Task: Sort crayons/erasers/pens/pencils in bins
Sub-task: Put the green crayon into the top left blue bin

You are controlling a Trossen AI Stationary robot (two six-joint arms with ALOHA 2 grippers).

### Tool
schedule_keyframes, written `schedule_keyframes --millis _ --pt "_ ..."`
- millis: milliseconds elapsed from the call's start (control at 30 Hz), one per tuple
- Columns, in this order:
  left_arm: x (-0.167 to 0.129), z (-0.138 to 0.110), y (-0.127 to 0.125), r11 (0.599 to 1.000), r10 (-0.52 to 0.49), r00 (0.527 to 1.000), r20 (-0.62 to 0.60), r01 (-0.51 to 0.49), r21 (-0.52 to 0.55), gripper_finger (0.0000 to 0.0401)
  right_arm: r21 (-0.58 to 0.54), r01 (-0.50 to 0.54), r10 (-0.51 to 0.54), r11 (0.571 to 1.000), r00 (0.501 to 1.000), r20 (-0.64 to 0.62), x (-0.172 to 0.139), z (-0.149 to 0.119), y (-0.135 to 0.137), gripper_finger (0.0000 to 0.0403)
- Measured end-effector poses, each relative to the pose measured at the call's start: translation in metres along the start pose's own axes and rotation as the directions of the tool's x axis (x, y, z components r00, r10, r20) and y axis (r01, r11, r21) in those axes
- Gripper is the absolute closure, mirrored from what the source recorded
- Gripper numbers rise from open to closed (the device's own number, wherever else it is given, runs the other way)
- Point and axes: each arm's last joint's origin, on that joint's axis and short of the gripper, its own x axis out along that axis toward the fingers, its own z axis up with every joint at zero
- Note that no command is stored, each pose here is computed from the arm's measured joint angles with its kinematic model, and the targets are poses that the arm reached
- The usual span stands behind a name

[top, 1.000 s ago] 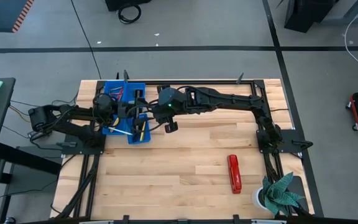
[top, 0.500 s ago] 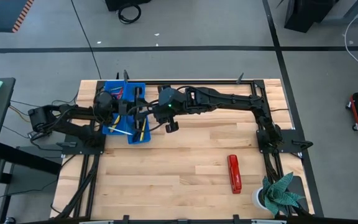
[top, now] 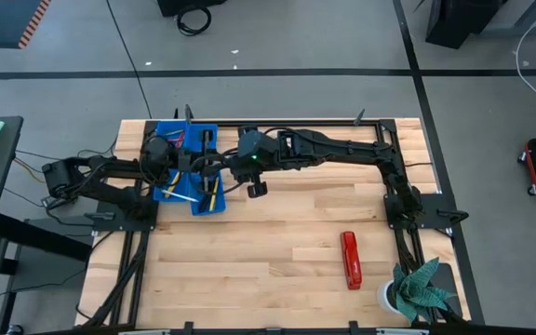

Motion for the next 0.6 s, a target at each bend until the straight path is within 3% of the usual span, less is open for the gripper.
schedule_keyframes --millis 133,200,300,600 --pt "0.000 -0.002 0.000 1.000 0.000 1.000 -0.012 0.000 -0.010 0.0366 0.031 -0.019 0.020 0.999 0.999 -0.029 0.000 -0.004 0.000 0.0372" --pt "-0.001 -0.002 0.000 1.000 -0.001 1.000 -0.016 0.001 -0.007 0.0366 0.048 -0.047 0.052 0.998 0.993 -0.107 -0.002 -0.011 0.002 0.0373" --pt "-0.005 0.000 0.007 0.998 0.054 0.998 -0.014 -0.053 0.032 0.0366 0.101 -0.074 0.093 0.992 0.976 -0.195 -0.001 -0.022 0.003 0.0373" --pt "-0.039 -0.004 0.040 0.966 0.235 0.945 -0.226 -0.253 -0.055 0.0366 0.262 -0.066 0.181 0.963 0.877 -0.445 -0.009 -0.049 0.007 0.0373"
